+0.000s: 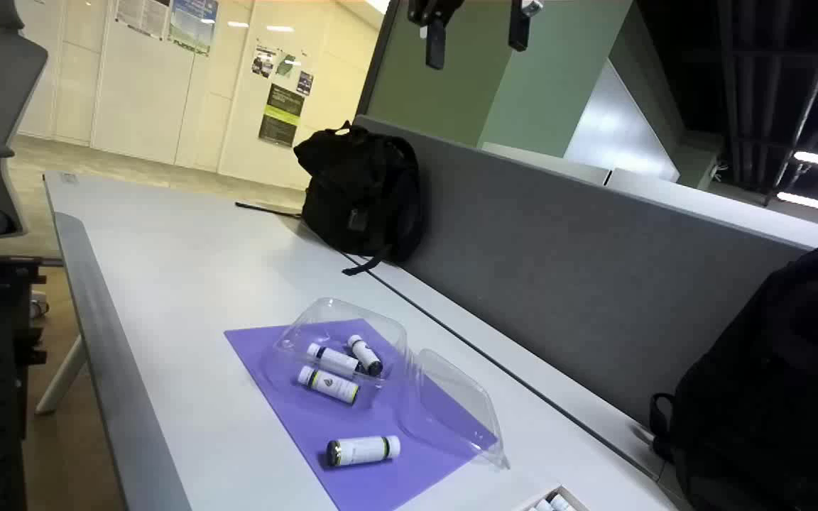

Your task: Take the bottle from the table and place it in the clear b

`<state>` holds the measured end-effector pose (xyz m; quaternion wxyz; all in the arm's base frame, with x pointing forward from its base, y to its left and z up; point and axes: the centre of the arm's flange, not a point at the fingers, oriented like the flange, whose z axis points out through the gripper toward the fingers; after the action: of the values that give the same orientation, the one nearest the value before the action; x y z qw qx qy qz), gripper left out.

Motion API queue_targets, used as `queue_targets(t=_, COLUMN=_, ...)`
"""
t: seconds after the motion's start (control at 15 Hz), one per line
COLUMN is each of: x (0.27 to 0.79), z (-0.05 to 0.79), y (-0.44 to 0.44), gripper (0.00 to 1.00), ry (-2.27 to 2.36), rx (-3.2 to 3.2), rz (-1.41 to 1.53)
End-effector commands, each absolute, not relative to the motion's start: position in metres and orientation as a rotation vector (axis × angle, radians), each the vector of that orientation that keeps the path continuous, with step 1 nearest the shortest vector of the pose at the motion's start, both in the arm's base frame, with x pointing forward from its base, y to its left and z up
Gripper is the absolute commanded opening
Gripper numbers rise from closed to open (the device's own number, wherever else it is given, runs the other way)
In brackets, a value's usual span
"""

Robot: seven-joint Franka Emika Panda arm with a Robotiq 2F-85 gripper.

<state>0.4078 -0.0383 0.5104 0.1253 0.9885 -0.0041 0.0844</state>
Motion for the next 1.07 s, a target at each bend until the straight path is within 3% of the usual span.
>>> queue_targets(t=0.0, x=0.408, z=0.510, y=-0.038, gripper=1.00, ry=-0.012, rx=2.880, rz=0.246)
queue_targets(t=0.47, x=0.408, z=0.511, y=-0.038, gripper=1.00, ry=-0.012, rx=2.880, rz=0.248)
queue_targets(t=1.0, x=0.403, z=0.339, y=-0.077, gripper=1.00, ry=-0.183, rx=2.924, rz=-0.054)
